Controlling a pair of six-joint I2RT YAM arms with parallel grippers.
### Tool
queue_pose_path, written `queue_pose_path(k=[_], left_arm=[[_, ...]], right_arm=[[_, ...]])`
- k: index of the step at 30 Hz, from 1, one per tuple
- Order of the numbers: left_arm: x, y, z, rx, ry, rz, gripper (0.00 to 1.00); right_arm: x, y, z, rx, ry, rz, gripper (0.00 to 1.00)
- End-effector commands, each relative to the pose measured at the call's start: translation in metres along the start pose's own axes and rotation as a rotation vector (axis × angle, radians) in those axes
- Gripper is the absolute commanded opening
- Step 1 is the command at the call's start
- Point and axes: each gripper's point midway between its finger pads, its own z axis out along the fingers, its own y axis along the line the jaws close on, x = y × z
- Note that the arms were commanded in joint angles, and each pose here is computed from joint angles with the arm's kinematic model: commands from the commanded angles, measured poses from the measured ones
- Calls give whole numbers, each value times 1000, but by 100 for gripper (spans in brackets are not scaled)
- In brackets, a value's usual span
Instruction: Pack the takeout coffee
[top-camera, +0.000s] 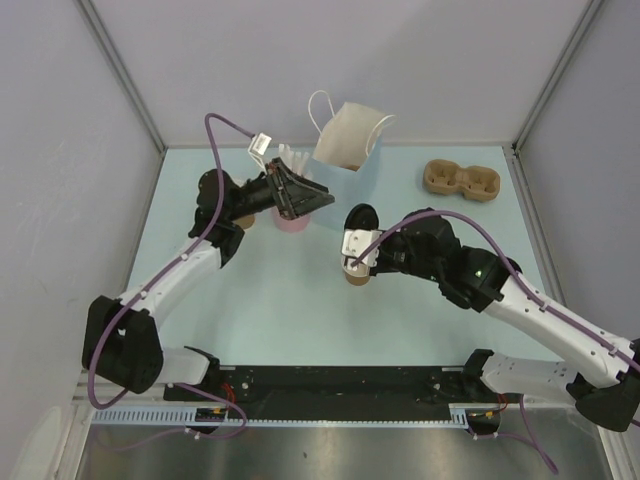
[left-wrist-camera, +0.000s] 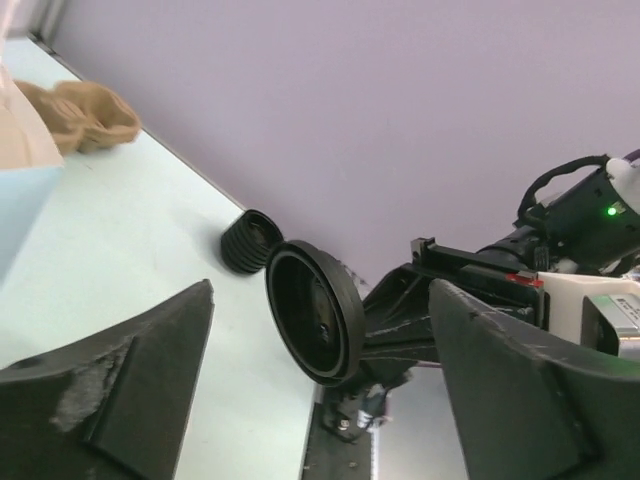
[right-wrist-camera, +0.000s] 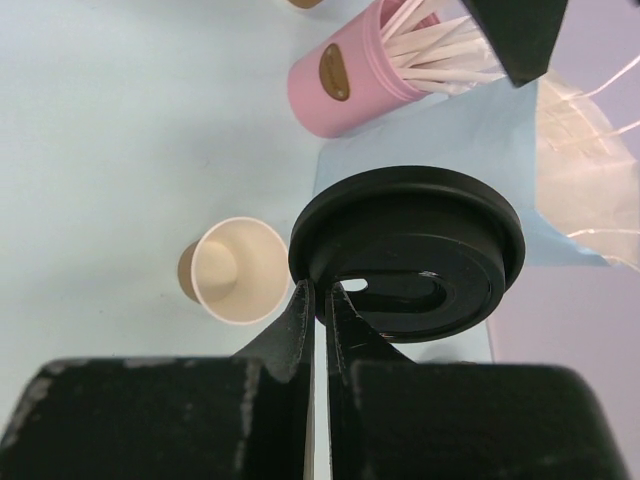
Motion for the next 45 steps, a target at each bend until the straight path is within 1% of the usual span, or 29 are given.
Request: queue_pose_path(k=[1,2,3,4,5,6,7,8,9,10,12,13,15,16,17,19,20,21,22,23,24,26,27,29,31,32,34,39,45], left_arm=[[-23,-24,-11,27,-26,185,99],[-22,-21,-14,5,-5,191,99],[-34,-24,-18,-3,-7,240,99],[-41,-27,-23,-18,-7,346,100],[-37,-17,-29,-77,32,326,99],[-54,-23,-35,-100,22,394,99],[-62,-21,-41,-136,24,511,100],[-62,-12,-51,-199,49,504,99],[-70,-16,-57,-231,44,546,99],[-78,-11,-64,-279,38,609,99],[-84,-12,-82,-344,33,638,100],[-87,-10,-89,-372,36,678,99],[-85,-5,-105,-447,57,679,99],[-86,-3,-112,-471,74,717,99],[-83,1,-121,-507,95,694,99],[-75,2,-134,-530,124,674,99],[-75,5,-143,-555,124,662,99],[-72,2,-148,-557,128,672,99],[-69,4,-158,-577,130,663,99],[-66,10,-167,-611,133,654,100],[-64,10,-173,-629,141,677,99],[-56,18,-184,-673,164,655,99],[-53,16,-187,-678,177,670,99],[-39,18,-194,-673,203,644,99],[-33,10,-199,-674,196,681,99],[-25,17,-204,-688,197,668,99],[-23,16,-210,-716,183,702,100],[-10,32,-218,-742,184,667,99],[-4,37,-219,-734,183,657,99]], right_arm=[[7,13,-2,-62,21,-8,0],[12,17,2,-84,41,-9,0],[12,19,3,-98,49,-10,0],[20,26,4,-134,87,-2,0],[23,29,6,-158,105,0,0],[31,35,14,-195,142,8,0],[33,38,12,-227,168,16,0],[34,41,13,-254,180,27,0],[41,47,18,-292,211,38,0],[41,46,14,-314,228,50,0],[43,52,17,-367,245,68,0],[41,49,14,-376,254,80,0],[41,46,12,-410,254,106,0],[47,52,13,-452,286,125,1],[39,42,12,-455,262,139,1],[45,44,14,-516,303,177,3],[38,36,15,-526,288,186,3],[40,39,12,-556,314,201,3],[46,40,19,-580,347,212,3],[43,33,21,-568,352,207,3],[45,35,21,-584,377,212,3],[50,40,29,-611,420,211,3],[48,46,30,-626,436,205,3],[56,53,35,-649,491,191,3],[63,61,35,-674,537,187,3],[68,66,38,-690,563,189,4],[76,71,40,-707,605,187,4],[98,76,51,-725,701,180,4],[105,62,69,-666,704,178,4]])
